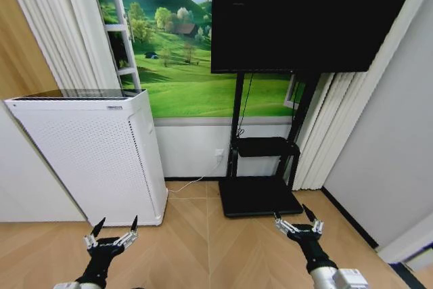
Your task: Pick up the trash bin and place the garbage on the floor into it.
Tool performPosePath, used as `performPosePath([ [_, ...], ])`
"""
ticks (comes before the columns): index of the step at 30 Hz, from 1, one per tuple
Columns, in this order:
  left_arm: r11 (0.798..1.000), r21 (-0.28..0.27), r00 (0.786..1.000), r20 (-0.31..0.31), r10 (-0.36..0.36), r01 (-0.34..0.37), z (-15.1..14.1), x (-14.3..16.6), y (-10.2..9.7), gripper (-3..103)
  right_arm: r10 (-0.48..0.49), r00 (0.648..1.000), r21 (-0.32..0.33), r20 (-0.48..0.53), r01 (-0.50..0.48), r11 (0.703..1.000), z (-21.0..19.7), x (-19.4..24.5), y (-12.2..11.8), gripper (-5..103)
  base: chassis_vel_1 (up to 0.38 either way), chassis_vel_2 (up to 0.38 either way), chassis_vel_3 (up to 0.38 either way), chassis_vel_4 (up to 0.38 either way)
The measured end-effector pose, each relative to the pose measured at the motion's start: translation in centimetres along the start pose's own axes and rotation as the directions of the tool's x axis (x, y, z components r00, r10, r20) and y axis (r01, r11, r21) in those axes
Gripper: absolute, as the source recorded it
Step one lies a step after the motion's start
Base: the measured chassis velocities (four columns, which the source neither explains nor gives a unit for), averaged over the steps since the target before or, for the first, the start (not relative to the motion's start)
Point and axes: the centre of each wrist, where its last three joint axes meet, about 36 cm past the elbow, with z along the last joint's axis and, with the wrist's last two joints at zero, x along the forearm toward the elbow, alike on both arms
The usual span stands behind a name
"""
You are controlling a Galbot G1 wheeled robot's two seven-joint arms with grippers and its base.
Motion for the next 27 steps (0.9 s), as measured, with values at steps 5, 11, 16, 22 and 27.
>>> performPosePath([
  [5,1.0,0.0,1.0,0.0,0.0,0.0,0.0,0.0,0.0,100,0.0,1.0,0.0,0.0,0.0,1.0,0.0,0.0,0.0,100,0.168,-0.169,-0.165,0.163],
  [11,1.0,0.0,1.0,0.0,0.0,0.0,0.0,0.0,0.0,100,0.0,1.0,0.0,0.0,0.0,1.0,0.0,0.0,0.0,100,0.229,-0.227,-0.217,0.235],
  [16,1.0,0.0,1.0,0.0,0.0,0.0,0.0,0.0,0.0,100,0.0,1.0,0.0,0.0,0.0,1.0,0.0,0.0,0.0,100,0.288,-0.278,-0.288,0.294],
  [22,1.0,0.0,1.0,0.0,0.0,0.0,0.0,0.0,0.0,100,0.0,1.0,0.0,0.0,0.0,1.0,0.0,0.0,0.0,100,0.344,-0.338,-0.358,0.346],
  [27,1.0,0.0,1.0,0.0,0.0,0.0,0.0,0.0,0.0,100,0.0,1.0,0.0,0.0,0.0,1.0,0.0,0.0,0.0,100,0.374,-0.373,-0.371,0.363],
])
